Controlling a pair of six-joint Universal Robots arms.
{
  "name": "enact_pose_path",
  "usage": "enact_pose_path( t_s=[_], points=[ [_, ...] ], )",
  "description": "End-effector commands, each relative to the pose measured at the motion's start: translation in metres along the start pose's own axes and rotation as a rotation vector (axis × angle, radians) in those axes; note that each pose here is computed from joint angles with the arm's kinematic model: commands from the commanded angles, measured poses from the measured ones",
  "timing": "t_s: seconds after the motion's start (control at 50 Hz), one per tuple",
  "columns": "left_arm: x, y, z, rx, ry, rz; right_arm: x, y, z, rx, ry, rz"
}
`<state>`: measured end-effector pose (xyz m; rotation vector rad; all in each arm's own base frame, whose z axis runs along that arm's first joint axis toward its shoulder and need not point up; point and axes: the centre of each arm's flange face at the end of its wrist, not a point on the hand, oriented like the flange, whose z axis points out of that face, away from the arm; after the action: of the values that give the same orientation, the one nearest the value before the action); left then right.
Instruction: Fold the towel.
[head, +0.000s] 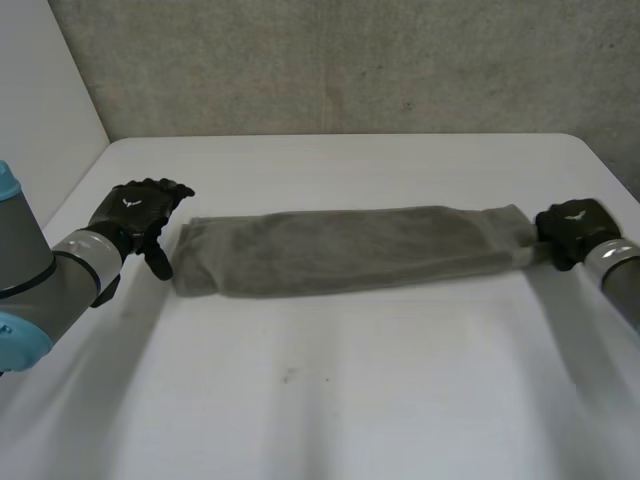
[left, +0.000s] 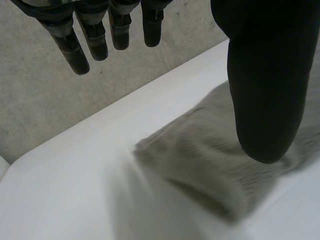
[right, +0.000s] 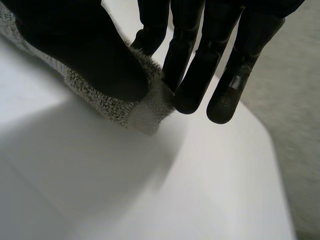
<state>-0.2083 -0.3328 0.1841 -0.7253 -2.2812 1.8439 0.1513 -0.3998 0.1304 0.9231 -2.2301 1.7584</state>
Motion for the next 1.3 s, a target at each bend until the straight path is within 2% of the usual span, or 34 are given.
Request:
enact_pose_path(
  t_s=[0.02, 0.1, 0.14, 0.22, 0.26, 0.28, 0.32, 0.38, 0.42, 0.44, 0.48, 0.5, 0.52, 0.54, 0.58, 0.6, 0.64, 0.66, 0.7, 0.8, 0.92, 1.0, 1.06, 1.08, 1.12, 1.18, 1.2, 1.24, 1.3],
  points=[
    [-0.003, -0.004, -0.005, 0.007, -0.012, 0.000, 0.075, 0.015, -0.005, -0.024, 0.166, 0.018],
    [-0.005, -0.001, -0.007, -0.002, -0.016, -0.003, 0.117, 0.025, -0.008, -0.060, 0.243, -0.022],
    [-0.005, -0.001, -0.007, -0.003, -0.015, -0.004, 0.124, 0.022, -0.009, -0.058, 0.243, -0.031],
    [-0.004, 0.002, -0.008, -0.012, -0.014, -0.006, 0.126, 0.009, -0.009, -0.033, 0.194, -0.020],
    [-0.004, 0.002, -0.009, -0.013, -0.014, -0.007, 0.115, -0.021, -0.007, 0.023, 0.143, 0.007],
    [-0.004, 0.002, -0.009, -0.013, -0.014, -0.007, 0.115, -0.021, -0.007, 0.023, 0.142, 0.007],
    [-0.004, 0.003, -0.009, -0.017, -0.014, -0.008, 0.067, -0.073, -0.004, 0.136, 0.027, 0.034],
    [-0.004, 0.004, -0.010, -0.018, -0.014, -0.008, 0.043, -0.098, -0.004, 0.196, -0.023, 0.042],
    [-0.004, 0.002, -0.011, -0.015, -0.015, -0.008, -0.007, -0.134, -0.007, 0.289, -0.128, 0.056],
    [-0.004, 0.002, -0.011, -0.015, -0.015, -0.008, -0.007, -0.135, -0.007, 0.290, -0.128, 0.056],
    [-0.004, 0.002, -0.014, -0.016, -0.018, -0.008, -0.066, -0.168, -0.018, 0.374, -0.243, 0.054],
    [-0.004, 0.002, -0.014, -0.016, -0.018, -0.008, -0.067, -0.168, -0.018, 0.375, -0.243, 0.054],
    [-0.005, 0.002, -0.015, -0.018, -0.020, -0.010, -0.099, -0.180, -0.026, 0.409, -0.302, 0.046],
    [-0.005, 0.002, -0.015, -0.018, -0.020, -0.010, -0.099, -0.180, -0.026, 0.409, -0.303, 0.046],
    [-0.005, 0.004, -0.016, -0.024, -0.020, -0.012, -0.162, -0.188, -0.040, 0.440, -0.425, 0.029],
    [-0.005, 0.004, -0.016, -0.024, -0.020, -0.012, -0.162, -0.188, -0.040, 0.440, -0.426, 0.029],
    [-0.005, 0.007, -0.017, -0.030, -0.020, -0.013, -0.216, -0.180, -0.053, 0.432, -0.542, 0.007],
    [-0.005, 0.007, -0.017, -0.030, -0.020, -0.013, -0.216, -0.179, -0.053, 0.431, -0.543, 0.007],
    [-0.005, 0.007, -0.017, -0.032, -0.022, -0.015, -0.256, -0.163, -0.064, 0.400, -0.640, -0.016],
    [-0.006, 0.009, -0.017, -0.032, -0.025, -0.015, -0.283, -0.151, -0.073, 0.377, -0.701, -0.032],
    [-0.004, 0.008, -0.016, -0.023, -0.022, -0.012, -0.276, -0.157, -0.076, 0.367, -0.689, -0.022],
    [-0.002, 0.000, -0.013, 0.017, -0.019, 0.002, -0.241, -0.173, -0.086, 0.339, -0.654, 0.014],
    [0.006, -0.010, -0.011, 0.056, 0.000, 0.016, -0.197, -0.167, -0.079, 0.273, -0.585, 0.075],
    [0.006, -0.010, -0.011, 0.057, 0.001, 0.016, -0.197, -0.167, -0.079, 0.272, -0.584, 0.075],
    [0.019, -0.023, -0.011, 0.097, 0.035, 0.024, -0.162, -0.153, -0.079, 0.213, -0.522, 0.126],
    [0.029, -0.031, -0.011, 0.125, 0.060, 0.002, -0.137, -0.128, -0.076, 0.156, -0.461, 0.152],
    [0.029, -0.031, -0.011, 0.125, 0.060, 0.002, -0.136, -0.127, -0.076, 0.155, -0.461, 0.152],
    [0.032, -0.034, -0.011, 0.135, 0.073, -0.035, -0.118, -0.095, -0.070, 0.092, -0.402, 0.169],
    [0.035, -0.035, -0.011, 0.135, 0.080, -0.049, -0.113, -0.081, -0.068, 0.067, -0.381, 0.173]
  ],
)
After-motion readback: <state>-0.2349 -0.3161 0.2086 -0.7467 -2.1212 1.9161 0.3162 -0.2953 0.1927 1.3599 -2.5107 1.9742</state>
